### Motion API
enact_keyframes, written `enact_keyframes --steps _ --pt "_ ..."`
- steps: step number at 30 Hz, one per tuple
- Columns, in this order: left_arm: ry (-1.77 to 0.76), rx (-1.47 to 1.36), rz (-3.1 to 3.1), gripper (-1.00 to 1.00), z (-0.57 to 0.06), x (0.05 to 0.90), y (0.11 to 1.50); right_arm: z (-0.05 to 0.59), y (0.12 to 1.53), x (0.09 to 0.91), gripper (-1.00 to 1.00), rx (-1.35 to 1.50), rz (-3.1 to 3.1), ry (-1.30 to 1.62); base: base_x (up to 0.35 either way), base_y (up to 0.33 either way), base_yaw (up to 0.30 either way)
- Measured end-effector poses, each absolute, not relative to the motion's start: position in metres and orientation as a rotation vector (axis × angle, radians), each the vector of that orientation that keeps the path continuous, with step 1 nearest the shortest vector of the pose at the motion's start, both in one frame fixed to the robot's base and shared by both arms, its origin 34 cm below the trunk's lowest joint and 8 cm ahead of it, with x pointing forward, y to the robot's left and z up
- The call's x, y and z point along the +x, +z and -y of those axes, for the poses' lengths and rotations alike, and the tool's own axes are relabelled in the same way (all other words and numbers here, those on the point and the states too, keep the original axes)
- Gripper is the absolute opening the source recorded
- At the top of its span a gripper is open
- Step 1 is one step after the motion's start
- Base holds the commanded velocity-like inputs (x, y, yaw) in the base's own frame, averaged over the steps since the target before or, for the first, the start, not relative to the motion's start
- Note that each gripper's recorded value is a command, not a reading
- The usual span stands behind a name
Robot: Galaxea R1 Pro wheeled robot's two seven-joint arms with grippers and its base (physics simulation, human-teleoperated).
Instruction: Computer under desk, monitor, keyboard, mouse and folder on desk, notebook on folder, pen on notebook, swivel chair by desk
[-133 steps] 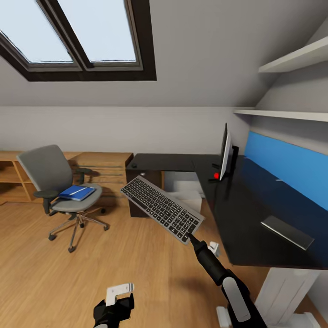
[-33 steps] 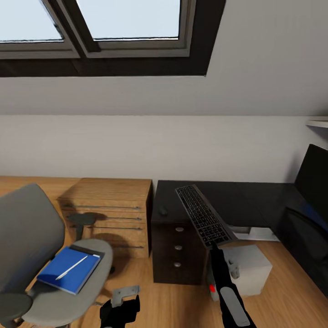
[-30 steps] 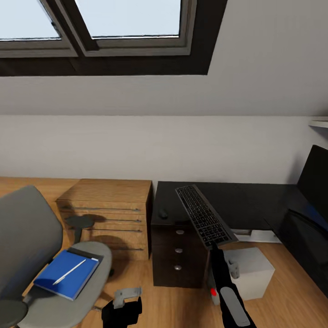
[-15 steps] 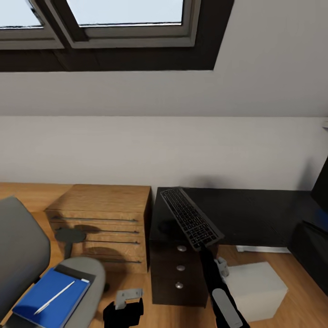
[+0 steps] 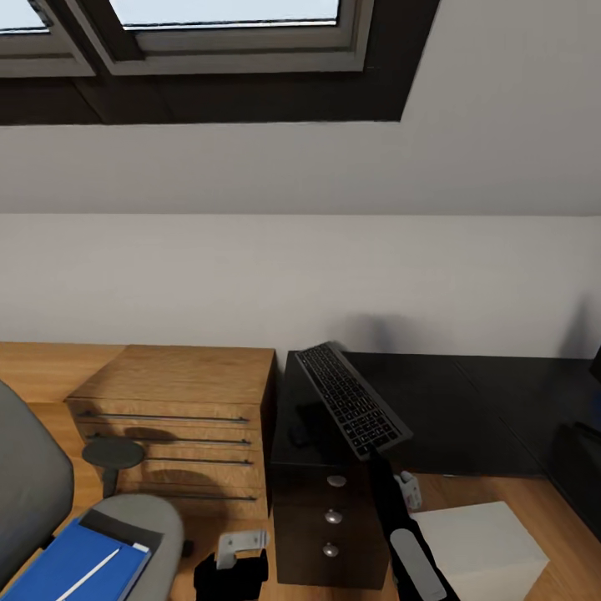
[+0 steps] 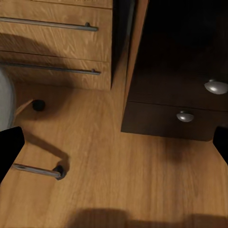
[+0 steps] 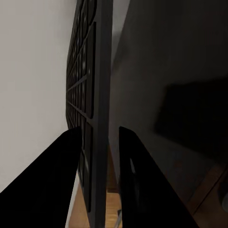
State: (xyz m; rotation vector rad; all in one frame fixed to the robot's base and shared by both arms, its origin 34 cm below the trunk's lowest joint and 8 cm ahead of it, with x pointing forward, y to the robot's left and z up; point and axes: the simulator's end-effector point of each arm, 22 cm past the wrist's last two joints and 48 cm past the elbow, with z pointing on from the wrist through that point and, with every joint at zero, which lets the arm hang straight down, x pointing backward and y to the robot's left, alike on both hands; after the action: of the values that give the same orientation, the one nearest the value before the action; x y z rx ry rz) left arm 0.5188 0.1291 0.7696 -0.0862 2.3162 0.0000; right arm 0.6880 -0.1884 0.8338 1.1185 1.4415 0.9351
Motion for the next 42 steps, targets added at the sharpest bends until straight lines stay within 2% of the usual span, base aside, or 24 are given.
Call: enact_keyframes --steps 17,40,41,42 --pt "-0.027 -0.112 -2.262 1.00 -0.126 0.530 0.780 0.199 0.774 0.675 -1.00 1.246 -1.542 0.829 0.001 0.000 0.000" --pt "-0.030 -0.107 -2.259 1.00 -0.126 0.530 0.757 0.203 0.758 0.677 -1.00 1.217 -1.518 0.840 0.000 0.000 0.000" --pt "-0.029 -0.107 -2.259 1.00 -0.126 0.530 0.757 0.203 0.758 0.677 1.00 1.216 -1.518 0.840 0.000 0.000 0.000" --pt "-0.029 -0.107 -2.260 1.00 -0.126 0.530 0.756 0.207 0.746 0.673 1.00 1.265 -1.547 0.807 0.000 0.000 0.000"
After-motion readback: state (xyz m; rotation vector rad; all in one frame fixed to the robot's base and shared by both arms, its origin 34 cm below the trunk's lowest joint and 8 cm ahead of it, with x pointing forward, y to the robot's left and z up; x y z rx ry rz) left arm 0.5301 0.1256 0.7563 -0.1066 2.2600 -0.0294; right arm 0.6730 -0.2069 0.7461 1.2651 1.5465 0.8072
